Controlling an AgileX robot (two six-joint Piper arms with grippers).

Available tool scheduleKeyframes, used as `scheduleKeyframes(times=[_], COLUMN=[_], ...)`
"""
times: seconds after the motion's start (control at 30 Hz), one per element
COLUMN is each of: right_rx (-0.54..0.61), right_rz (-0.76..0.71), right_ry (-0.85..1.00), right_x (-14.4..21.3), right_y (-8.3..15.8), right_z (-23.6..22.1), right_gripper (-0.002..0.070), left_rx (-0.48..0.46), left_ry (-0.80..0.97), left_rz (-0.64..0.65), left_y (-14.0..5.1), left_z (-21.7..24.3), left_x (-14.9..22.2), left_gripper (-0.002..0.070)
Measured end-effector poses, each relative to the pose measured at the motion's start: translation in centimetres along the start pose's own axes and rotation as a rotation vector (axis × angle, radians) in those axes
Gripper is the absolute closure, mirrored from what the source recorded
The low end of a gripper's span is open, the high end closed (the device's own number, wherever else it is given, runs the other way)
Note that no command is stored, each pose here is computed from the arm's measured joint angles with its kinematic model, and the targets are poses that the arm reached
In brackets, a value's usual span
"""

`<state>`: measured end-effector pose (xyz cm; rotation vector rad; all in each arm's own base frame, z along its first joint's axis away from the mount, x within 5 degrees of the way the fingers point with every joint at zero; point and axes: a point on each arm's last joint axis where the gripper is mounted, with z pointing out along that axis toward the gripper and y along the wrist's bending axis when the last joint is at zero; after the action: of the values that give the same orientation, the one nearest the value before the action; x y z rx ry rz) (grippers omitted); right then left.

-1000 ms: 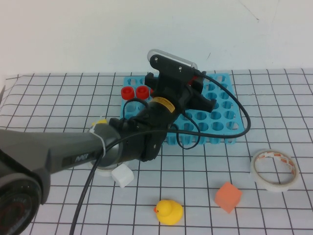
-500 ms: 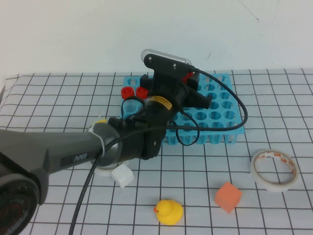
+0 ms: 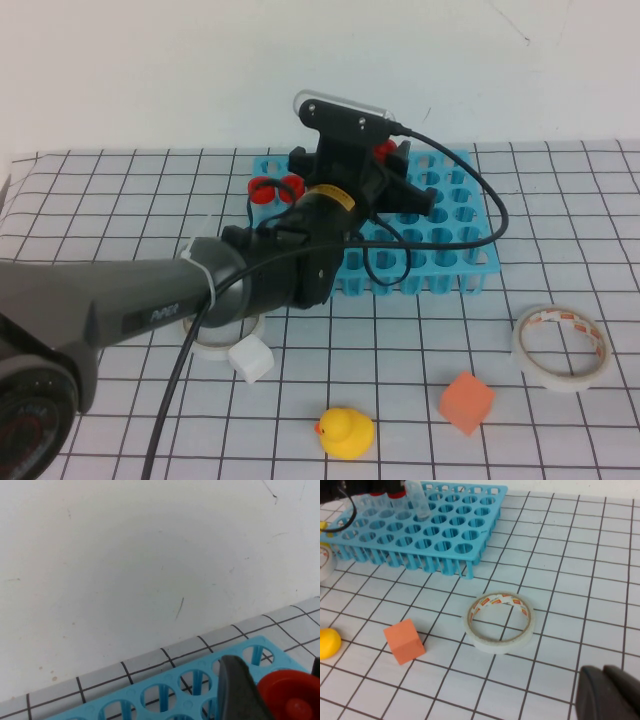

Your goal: Place the test tubes

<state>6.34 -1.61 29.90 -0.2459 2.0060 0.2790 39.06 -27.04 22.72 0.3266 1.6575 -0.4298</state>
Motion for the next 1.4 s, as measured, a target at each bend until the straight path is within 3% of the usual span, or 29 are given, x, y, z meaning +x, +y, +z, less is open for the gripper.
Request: scheduleKeyframes(times=[0.8, 1.4], right_rx=[0.001, 0.001], right_rz=[-0.001, -0.001], right_ry=[-0.001, -0.001], right_x=[-0.01, -0.01], right_y=[-0.01, -0.01], right_z=[0.00, 0.00], right_gripper=[0.0678, 0.0678], left_rx=[0.024, -0.010], left_ry=[0.047, 0.069], left_rz=[0.089, 0.003], left_y=[-0.38, -0.09], left_z=[0.23, 0.15], left_x=[-0.92, -0.90], left_gripper=[0.0421, 0.0421])
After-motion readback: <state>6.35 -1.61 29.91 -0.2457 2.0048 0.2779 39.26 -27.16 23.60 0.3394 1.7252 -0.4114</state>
